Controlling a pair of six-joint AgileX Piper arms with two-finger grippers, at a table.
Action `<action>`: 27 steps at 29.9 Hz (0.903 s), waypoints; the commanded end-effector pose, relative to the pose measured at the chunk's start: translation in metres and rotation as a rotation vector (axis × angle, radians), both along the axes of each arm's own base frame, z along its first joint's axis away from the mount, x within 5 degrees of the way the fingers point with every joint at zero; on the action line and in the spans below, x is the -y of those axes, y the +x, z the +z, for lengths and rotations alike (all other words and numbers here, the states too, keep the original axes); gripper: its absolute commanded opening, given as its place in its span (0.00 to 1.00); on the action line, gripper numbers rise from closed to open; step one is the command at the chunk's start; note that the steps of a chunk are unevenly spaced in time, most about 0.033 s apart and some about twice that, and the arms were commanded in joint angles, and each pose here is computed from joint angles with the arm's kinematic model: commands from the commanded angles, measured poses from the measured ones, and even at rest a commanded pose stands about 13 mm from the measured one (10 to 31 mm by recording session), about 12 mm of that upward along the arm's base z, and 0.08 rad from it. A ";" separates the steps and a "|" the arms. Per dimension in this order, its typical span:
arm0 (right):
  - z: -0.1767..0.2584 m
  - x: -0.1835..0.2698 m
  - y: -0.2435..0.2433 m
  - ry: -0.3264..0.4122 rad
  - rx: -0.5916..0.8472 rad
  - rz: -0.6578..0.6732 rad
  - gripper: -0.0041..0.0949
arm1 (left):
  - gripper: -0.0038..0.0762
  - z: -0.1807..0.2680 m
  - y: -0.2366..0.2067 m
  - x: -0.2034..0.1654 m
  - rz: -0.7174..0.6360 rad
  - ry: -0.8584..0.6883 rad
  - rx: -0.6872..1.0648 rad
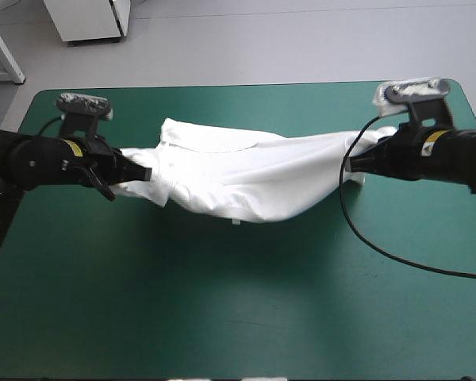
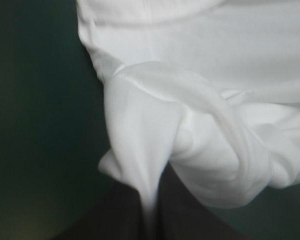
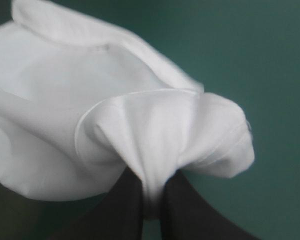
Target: Fold the cloth
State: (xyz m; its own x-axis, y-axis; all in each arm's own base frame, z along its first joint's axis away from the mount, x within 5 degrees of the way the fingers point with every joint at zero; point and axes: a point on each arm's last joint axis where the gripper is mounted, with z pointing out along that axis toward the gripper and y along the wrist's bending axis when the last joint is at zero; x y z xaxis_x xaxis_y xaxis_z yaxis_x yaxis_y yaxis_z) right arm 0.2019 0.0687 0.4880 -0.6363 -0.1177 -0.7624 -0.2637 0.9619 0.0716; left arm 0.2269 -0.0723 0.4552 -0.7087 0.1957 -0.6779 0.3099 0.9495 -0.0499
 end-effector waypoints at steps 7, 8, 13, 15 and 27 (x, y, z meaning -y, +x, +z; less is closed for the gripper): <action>0.127 0.029 -0.075 0.057 0.535 0.018 0.03 | 0.02 0.151 -0.081 -0.019 -0.079 -0.154 0.619; 0.135 0.030 -0.082 0.065 0.571 0.026 0.03 | 0.02 0.162 -0.089 -0.021 -0.079 -0.169 0.670; 0.163 0.040 -0.122 0.120 0.733 0.062 0.03 | 0.02 0.201 -0.134 -0.028 -0.134 -0.260 0.901; 0.171 0.043 -0.137 0.144 0.792 0.073 0.03 | 0.02 0.213 -0.150 -0.029 -0.170 -0.308 0.992; 0.185 0.048 -0.173 0.241 0.890 0.138 0.03 | 0.02 0.222 -0.173 -0.030 -0.236 -0.348 1.049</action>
